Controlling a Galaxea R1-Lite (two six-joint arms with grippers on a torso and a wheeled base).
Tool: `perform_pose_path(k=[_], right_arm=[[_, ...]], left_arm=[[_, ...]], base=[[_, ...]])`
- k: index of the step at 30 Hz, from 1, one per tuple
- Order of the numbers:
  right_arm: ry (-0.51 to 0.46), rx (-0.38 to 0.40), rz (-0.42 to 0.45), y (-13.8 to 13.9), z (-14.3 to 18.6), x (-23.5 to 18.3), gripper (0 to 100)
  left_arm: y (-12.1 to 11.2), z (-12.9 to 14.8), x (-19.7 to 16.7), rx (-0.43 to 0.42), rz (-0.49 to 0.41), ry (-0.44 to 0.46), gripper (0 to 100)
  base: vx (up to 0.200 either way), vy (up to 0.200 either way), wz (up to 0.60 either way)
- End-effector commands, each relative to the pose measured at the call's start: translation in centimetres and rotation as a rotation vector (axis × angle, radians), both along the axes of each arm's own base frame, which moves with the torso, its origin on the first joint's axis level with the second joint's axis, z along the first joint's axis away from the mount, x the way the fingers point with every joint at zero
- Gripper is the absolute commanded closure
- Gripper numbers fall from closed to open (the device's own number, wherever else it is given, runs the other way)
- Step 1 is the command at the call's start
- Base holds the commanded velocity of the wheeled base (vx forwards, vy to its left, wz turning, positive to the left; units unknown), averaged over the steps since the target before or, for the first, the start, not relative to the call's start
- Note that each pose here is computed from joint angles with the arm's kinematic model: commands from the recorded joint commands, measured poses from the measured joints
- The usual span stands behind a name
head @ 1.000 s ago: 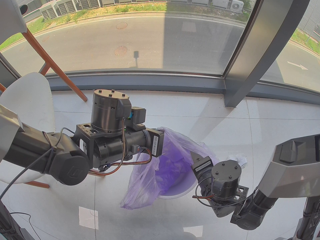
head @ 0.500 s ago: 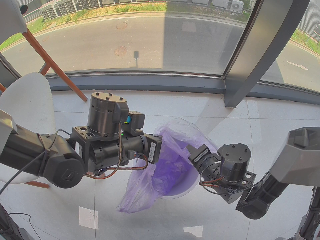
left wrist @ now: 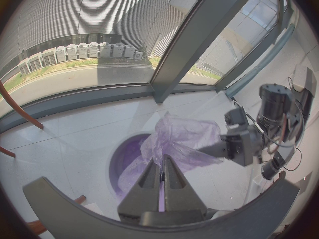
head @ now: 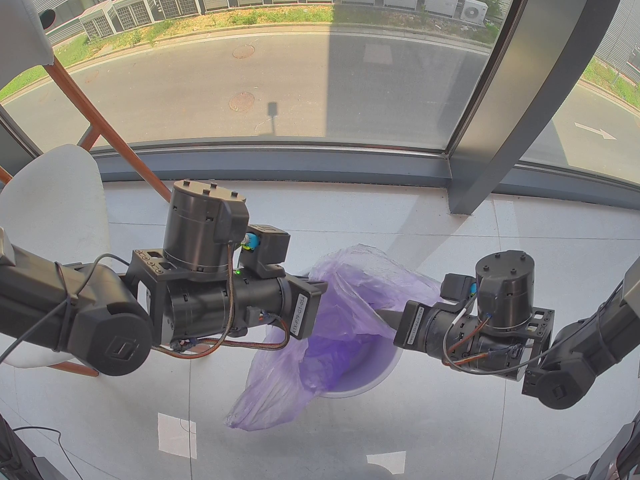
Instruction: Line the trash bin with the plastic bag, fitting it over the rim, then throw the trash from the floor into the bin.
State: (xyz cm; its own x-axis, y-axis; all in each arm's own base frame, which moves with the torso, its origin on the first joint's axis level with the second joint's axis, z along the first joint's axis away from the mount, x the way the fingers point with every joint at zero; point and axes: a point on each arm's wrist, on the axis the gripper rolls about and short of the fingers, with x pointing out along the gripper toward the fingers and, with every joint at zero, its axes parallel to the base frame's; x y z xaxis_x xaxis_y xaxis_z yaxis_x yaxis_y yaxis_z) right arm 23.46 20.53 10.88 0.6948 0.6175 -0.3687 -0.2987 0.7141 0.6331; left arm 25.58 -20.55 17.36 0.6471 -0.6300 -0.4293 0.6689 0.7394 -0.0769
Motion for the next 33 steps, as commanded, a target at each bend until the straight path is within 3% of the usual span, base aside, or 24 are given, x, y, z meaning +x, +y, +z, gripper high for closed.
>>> perform_pose_path(k=[1,8,9,11,19,33], right_arm=[[-0.074,-0.044,0.014,-1.5,1.8,0.5,100],[-0.133,-0.064,-0.069,-3.0,2.4,3.5,100],[-0.135,-0.064,-0.074,-3.1,2.4,3.6,100],[-0.137,-0.062,-0.076,-3.2,2.5,3.6,100],[-0.132,-0.066,-0.078,-3.3,2.2,3.6,100],[-0.119,-0.073,-0.065,-3.1,1.8,3.3,100]], left_arm=[[0.2,-0.2,-1.4,-0.007,-0.065,0.029,100],[0.2,-1.6,-2.4,0.022,-0.085,0.069,100],[0.3,-1.7,-2.4,0.025,-0.082,0.072,0],[0.5,-1.8,-2.4,0.026,-0.078,0.077,0],[2.6,-0.6,-4.6,-0.1,0.007,0.147,0],[5.3,-2.5,-5.8,-0.062,0.062,0.208,0]], base=[[0.0,0.0,0.0],[0.0,0.0,0.0],[0.0,0.0,0.0],[0.0,0.0,0.0],[0.0,0.0,0.0],[0.0,0.0,0.0]])
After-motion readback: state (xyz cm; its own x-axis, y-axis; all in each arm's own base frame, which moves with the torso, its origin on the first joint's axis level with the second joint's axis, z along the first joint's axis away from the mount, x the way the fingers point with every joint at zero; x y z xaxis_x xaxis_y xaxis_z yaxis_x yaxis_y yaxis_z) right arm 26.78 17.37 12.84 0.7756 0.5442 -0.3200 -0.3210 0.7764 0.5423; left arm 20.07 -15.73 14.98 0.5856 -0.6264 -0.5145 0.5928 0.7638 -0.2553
